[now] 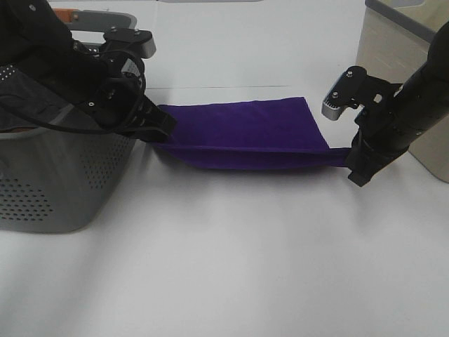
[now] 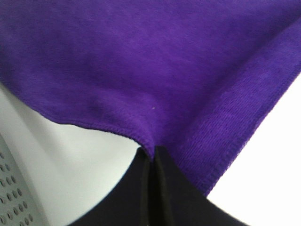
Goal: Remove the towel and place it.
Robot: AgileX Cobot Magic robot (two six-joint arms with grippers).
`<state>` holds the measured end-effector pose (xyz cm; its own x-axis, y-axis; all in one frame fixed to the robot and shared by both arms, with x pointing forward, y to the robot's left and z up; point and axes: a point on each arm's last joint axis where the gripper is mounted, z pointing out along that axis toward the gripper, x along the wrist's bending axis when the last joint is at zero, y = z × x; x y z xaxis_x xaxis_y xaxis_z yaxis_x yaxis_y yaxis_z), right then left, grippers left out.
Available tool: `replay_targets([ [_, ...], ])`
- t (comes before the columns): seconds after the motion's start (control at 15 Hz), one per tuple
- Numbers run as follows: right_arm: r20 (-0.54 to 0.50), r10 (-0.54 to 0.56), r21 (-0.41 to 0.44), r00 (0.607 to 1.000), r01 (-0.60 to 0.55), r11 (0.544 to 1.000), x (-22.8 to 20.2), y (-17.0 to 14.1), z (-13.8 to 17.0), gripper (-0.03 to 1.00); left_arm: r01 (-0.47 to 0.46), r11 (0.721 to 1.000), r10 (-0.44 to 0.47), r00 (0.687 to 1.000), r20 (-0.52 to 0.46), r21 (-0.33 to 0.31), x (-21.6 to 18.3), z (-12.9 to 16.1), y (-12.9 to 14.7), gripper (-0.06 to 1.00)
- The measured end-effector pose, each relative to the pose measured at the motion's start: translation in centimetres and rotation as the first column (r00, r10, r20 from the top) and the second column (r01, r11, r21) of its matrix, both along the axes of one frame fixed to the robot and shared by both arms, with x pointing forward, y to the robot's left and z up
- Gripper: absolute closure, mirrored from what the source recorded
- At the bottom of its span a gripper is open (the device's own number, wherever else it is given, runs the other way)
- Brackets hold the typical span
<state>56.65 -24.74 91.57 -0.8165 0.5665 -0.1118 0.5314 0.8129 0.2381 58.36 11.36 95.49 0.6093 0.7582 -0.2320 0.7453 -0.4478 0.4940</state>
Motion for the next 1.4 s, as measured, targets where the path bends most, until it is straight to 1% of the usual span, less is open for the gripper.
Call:
replay_targets([
  [0.13, 0.028, -0.005, 0.004, 1.0, 0.005, 1.0, 0.1, 0.0, 0.5, 0.97, 0.005, 1.0, -0.005, 1.0, -0.001, -0.001, -0.2, 0.0, -0.3, 0.94],
  [0.27, 0.081, -0.021, 0.02, 0.996, 0.019, 1.0, 0.3, 0.1, 1.5, 0.97, -0.027, 1.0, 0.027, 1.0, 0.013, 0.002, 0.0, 0.2, -0.2, 0.94],
  [0.47, 0.145, -0.029, 0.031, 0.989, 0.025, 0.999, 0.3, 0.1, 3.0, 0.97, -0.053, 0.997, 0.052, 0.998, 0.017, 0.049, 0.3, 1.0, 0.2, 0.93],
  [0.53, 0.15, -0.03, 0.032, 0.988, 0.025, 0.999, 0.3, 0.0, 3.1, 0.97, -0.066, 0.996, 0.064, 0.997, 0.034, 0.058, 0.6, 1.5, 0.2, 0.85],
  [0.6, 0.153, -0.03, 0.032, 0.988, 0.026, 0.999, 0.3, 0.0, 3.1, 0.97, -0.077, 0.995, 0.074, 0.996, 0.041, 0.061, 0.8, 1.9, 0.2, 0.73],
  [0.67, 0.155, -0.03, 0.031, 0.987, 0.025, 0.999, 0.3, 0.0, 3.1, 0.97, -0.07, 0.995, 0.068, 0.997, 0.022, 0.066, 0.8, 2.3, 0.1, 0.43],
  [0.73, 0.156, -0.029, 0.03, 0.987, 0.025, 0.999, 0.4, 0.0, 3.1, 0.97, -0.057, 0.996, 0.058, 0.998, -0.005, 0.065, 0.6, 2.5, -0.1, 0.32],
  [0.8, 0.158, -0.024, 0.028, 0.987, 0.019, 0.999, 0.4, 0.0, 3.2, 0.97, -0.042, 0.997, 0.044, 0.998, -0.034, 0.07, 0.5, 2.7, -0.1, 0.26],
  [0.87, 0.158, -0.013, 0.024, 0.987, 0.01, 1.0, 0.3, 0.0, 3.2, 0.96, -0.032, 0.997, 0.036, 0.998, -0.052, 0.071, 0.4, 2.9, -0.2, 0.24],
  [0.93, 0.161, 0.01, 0.017, 0.987, -0.013, 1.0, 0.2, 0.0, 3.5, 0.85, -0.035, 0.997, 0.038, 0.998, -0.048, 0.065, 0.6, 3.4, -0.3, 0.22],
  [1.0, 0.173, 0.02, 0.015, 0.985, -0.023, 1.0, 0.0, 0.0, 4.0, 0.69, -0.053, 0.997, 0.055, 0.998, -0.033, 0.05, 1.0, 4.1, -0.4, 0.21],
  [1.07, 0.191, 0.02, 0.017, 0.981, -0.024, 1.0, -0.1, 0.0, 4.7, 0.49, -0.06, 0.997, 0.062, 0.998, -0.025, 0.046, 1.2, 4.4, -0.5, 0.21],
  [1.13, 0.218, 0.02, 0.019, 0.976, -0.025, 1.0, -0.3, 0.0, 5.6, 0.32, -0.094, 0.995, 0.095, 0.995, -0.008, 0.037, 1.6, 5.2, -0.5, 0.2],
  [1.2, 0.234, 0.019, 0.02, 0.972, -0.025, 0.999, -0.4, 0.0, 6.1, 0.29, -0.109, 0.993, 0.109, 0.994, -0.005, 0.039, 1.7, 5.4, -0.5, 0.2],
  [1.27, 0.28, 0.018, 0.025, 0.96, -0.026, 0.999, -0.8, -0.1, 7.7, 0.24, -0.13, 0.99, 0.13, 0.992, 0.004, 0.06, 1.9, 5.4, -0.3, 0.2],
  [1.33, 0.312, 0.014, 0.029, 0.95, -0.025, 0.999, -1.1, -0.1, 8.7, 0.22, -0.152, 0.985, 0.151, 0.988, 0.01, 0.083, 2.0, 5.3, 0.0, 0.2],
  [1.4, 0.333, 0.006, 0.035, 0.943, -0.018, 0.999, -1.2, -0.2, 9.3, 0.22, -0.174, 0.979, 0.173, 0.985, 0.022, 0.103, 2.2, 5.3, 0.3, 0.2],
])
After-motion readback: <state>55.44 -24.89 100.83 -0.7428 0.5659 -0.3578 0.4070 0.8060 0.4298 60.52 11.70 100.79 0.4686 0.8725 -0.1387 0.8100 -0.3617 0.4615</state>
